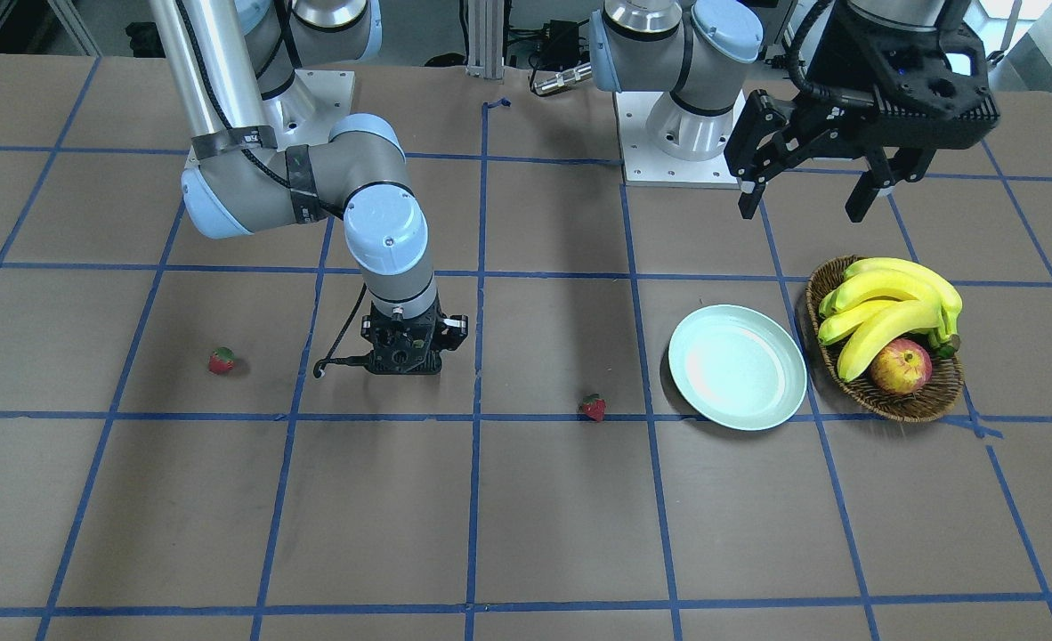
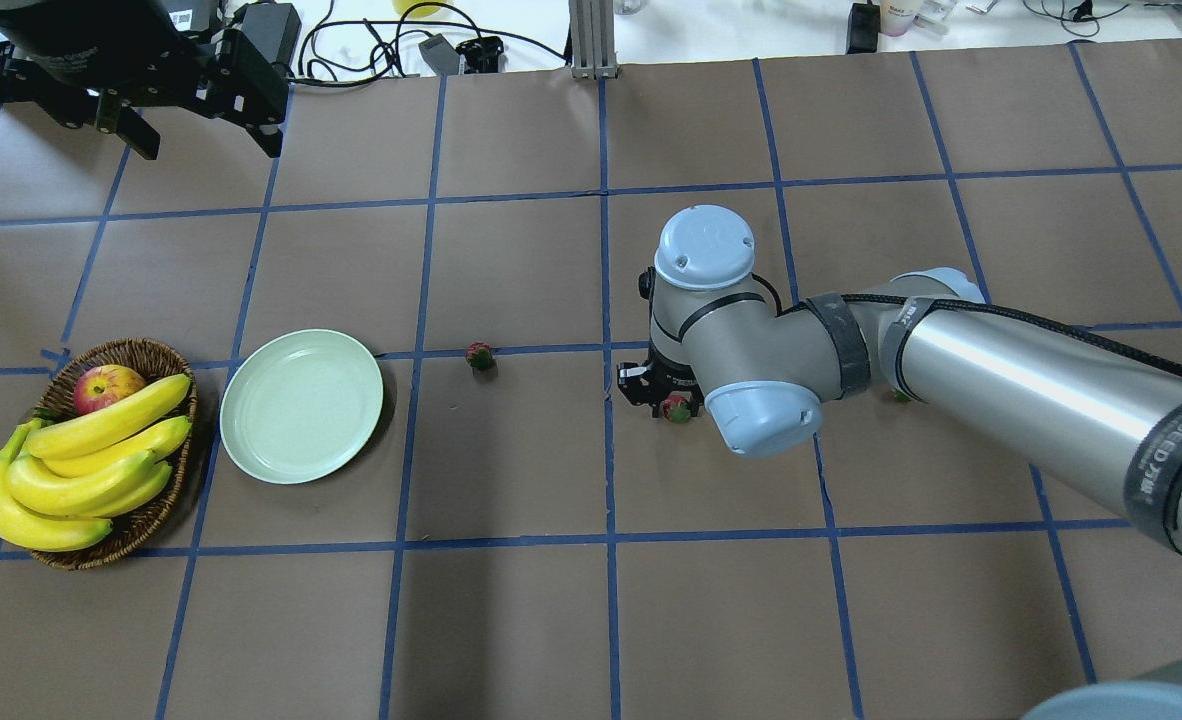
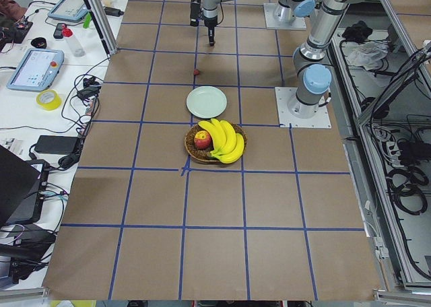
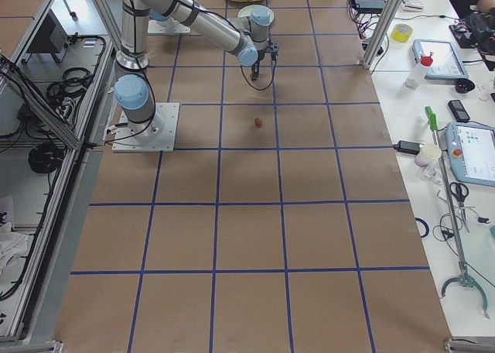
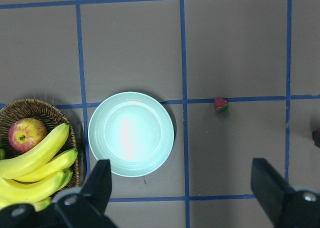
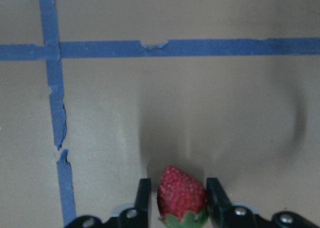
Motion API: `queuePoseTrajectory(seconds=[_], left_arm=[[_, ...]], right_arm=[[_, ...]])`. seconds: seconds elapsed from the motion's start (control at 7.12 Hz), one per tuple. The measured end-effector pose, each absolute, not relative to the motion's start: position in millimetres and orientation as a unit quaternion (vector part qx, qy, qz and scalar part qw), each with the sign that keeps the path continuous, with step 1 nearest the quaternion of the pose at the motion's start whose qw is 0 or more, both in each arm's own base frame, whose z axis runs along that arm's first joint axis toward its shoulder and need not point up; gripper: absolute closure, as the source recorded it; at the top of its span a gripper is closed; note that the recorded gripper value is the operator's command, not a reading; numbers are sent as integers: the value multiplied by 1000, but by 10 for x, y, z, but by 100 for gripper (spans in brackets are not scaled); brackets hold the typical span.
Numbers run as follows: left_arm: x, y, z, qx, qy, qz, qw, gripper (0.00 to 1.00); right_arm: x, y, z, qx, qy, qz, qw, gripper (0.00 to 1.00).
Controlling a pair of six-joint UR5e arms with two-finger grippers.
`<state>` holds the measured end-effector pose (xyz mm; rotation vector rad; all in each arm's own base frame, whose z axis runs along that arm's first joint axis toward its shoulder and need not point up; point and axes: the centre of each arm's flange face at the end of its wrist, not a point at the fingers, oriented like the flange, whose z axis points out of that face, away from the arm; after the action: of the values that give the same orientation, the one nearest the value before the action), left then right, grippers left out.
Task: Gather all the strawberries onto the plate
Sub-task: 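Carry the second strawberry toward the plate and release it on the table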
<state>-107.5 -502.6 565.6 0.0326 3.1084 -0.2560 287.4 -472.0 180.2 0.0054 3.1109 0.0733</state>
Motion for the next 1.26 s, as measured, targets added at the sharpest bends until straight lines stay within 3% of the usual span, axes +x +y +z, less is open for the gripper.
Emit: queuePoseTrajectory(seconds=[0.56,0.7,0.98,1.26], left_arm=[[-1056,-5031,5663,14,996,-83,12,0],[-1050,-5032,5657,14,996,-82,12,0],[-1033,-5024,5644,33,996,-79,16,0],[-948,-5038,5677,41,996,-82,18,0]], right_arm=[[3407,-4857,2181,58,992,50,98,100],[3703,-4784,2161,68,988,64,120,79],[4027,-4712,2041,68,986,68,138,0],[4063,-4713,2017,66,987,63,132,0]])
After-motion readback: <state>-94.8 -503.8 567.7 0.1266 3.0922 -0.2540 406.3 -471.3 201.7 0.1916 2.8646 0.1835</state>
